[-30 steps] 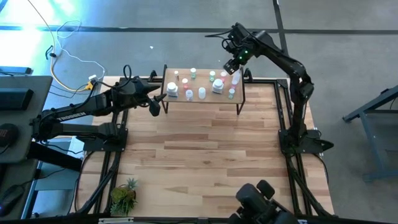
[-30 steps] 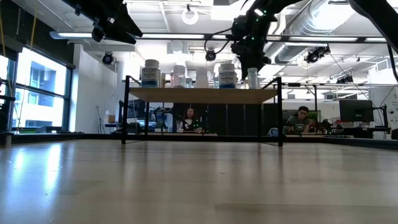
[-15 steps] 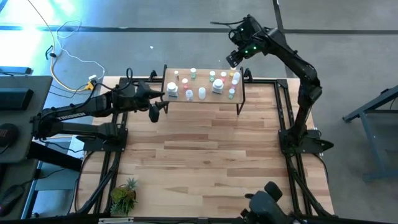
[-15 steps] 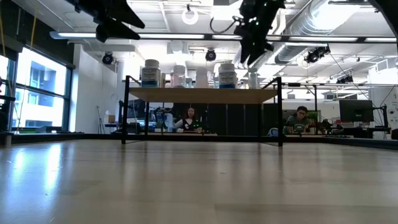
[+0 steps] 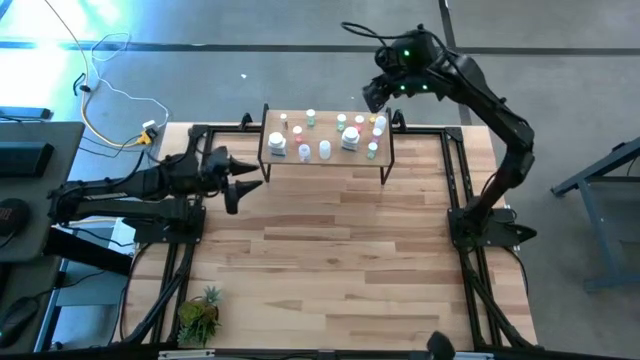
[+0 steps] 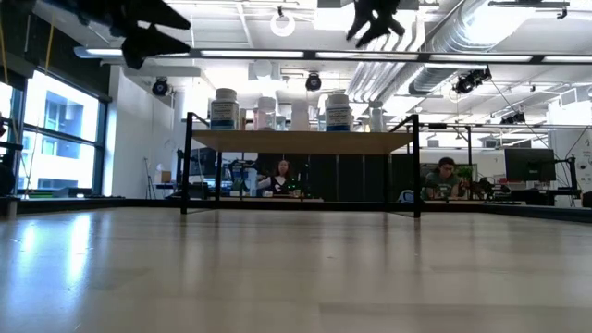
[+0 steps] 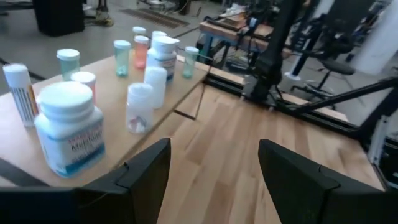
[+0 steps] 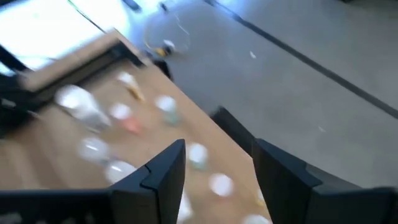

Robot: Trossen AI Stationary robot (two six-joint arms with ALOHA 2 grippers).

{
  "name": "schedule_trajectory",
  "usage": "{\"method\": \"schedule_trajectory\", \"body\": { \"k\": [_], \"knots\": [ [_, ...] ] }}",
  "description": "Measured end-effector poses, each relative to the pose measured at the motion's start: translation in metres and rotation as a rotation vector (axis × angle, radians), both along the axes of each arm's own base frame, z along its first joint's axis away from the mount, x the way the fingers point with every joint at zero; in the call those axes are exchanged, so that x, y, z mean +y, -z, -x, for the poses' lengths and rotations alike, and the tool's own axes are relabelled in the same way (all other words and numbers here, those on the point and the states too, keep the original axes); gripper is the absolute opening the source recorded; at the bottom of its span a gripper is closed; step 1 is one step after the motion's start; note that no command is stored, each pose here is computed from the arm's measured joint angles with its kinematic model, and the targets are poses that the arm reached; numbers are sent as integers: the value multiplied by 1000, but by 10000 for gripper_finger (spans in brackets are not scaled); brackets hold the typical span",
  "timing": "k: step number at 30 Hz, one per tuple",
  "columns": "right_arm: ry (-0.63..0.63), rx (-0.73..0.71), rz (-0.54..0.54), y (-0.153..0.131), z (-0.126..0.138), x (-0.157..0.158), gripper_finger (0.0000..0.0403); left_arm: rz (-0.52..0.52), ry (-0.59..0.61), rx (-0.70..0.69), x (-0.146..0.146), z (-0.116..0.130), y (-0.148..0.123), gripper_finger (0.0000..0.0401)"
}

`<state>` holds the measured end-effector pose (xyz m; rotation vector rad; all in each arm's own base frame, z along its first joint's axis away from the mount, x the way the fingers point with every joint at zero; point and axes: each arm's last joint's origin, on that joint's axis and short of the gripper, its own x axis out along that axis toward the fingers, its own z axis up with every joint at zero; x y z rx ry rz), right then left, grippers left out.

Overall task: Pick and place medicine bottles onto shelf by color
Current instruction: Return to Home Position

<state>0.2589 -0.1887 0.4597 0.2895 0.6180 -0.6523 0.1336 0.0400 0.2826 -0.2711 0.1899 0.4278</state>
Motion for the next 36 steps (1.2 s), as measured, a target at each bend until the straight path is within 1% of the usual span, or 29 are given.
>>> {"method": "schedule_trajectory", "body": {
  "k": [3, 5, 12, 16, 21, 26, 29, 31, 36],
  "knots": [
    [-36, -77, 10, -10, -7, 18, 177, 3, 17, -25, -5, 8, 13, 232],
    [-60, -111, 1, -14, -10, 31, 177, 19, 27, -76, -7, 12, 19, 232],
    [-146, -168, -85, -20, -23, 77, 177, 32, 113, -168, -17, 27, 43, 232],
    [-155, -201, -111, -25, -23, 98, 177, 27, 124, -194, -19, 35, 58, 232],
    [-145, -241, -127, -33, -15, 111, 177, 25, 123, -220, -20, 40, 79, 232],
    [-142, -286, -138, -44, 3, 118, 177, 26, 142, -270, -21, 42, 96, 232],
    [-142, -275, -150, -49, 22, 123, 177, 20, 143, -292, -21, 39, 108, 232],
    [-128, -256, -119, -53, 38, 129, 177, 22, 142, -285, -21, 38, 115, 232],
    [-43, -215, 24, -58, 79, 144, 177, -25, 133, -264, -20, 38, 114, 232]
  ]
}}
